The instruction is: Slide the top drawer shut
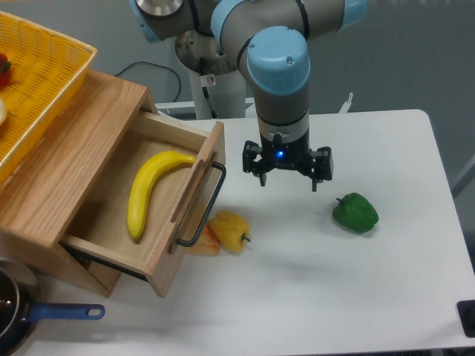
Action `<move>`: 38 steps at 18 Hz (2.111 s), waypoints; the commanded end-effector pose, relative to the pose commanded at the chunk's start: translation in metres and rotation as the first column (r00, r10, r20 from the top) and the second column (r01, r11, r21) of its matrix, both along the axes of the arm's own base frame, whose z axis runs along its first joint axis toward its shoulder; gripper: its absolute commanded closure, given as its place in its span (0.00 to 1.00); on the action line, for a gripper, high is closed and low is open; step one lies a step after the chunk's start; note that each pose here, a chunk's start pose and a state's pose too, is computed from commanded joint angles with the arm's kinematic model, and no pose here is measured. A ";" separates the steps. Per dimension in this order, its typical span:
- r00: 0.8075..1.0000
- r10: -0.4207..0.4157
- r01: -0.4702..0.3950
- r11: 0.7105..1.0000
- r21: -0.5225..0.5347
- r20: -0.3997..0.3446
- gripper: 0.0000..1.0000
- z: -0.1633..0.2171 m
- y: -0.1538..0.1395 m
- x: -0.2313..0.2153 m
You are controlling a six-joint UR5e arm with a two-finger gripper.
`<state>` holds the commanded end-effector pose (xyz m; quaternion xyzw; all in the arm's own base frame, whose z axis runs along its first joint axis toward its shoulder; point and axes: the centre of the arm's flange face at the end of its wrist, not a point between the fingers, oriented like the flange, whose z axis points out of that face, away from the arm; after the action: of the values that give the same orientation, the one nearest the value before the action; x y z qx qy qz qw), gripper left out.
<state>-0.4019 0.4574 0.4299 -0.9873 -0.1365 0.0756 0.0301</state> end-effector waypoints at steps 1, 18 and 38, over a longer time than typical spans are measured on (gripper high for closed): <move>1.000 0.001 -0.001 1.000 0.000 0.000 0.00 0.000 0.000 0.000; 1.000 0.015 -0.014 1.000 -0.013 0.009 0.00 -0.008 0.005 0.007; 0.997 -0.008 0.012 0.999 -0.047 0.080 0.00 -0.030 0.025 0.028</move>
<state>-0.3743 0.4819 0.3998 -0.9907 -0.1307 0.0390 0.0018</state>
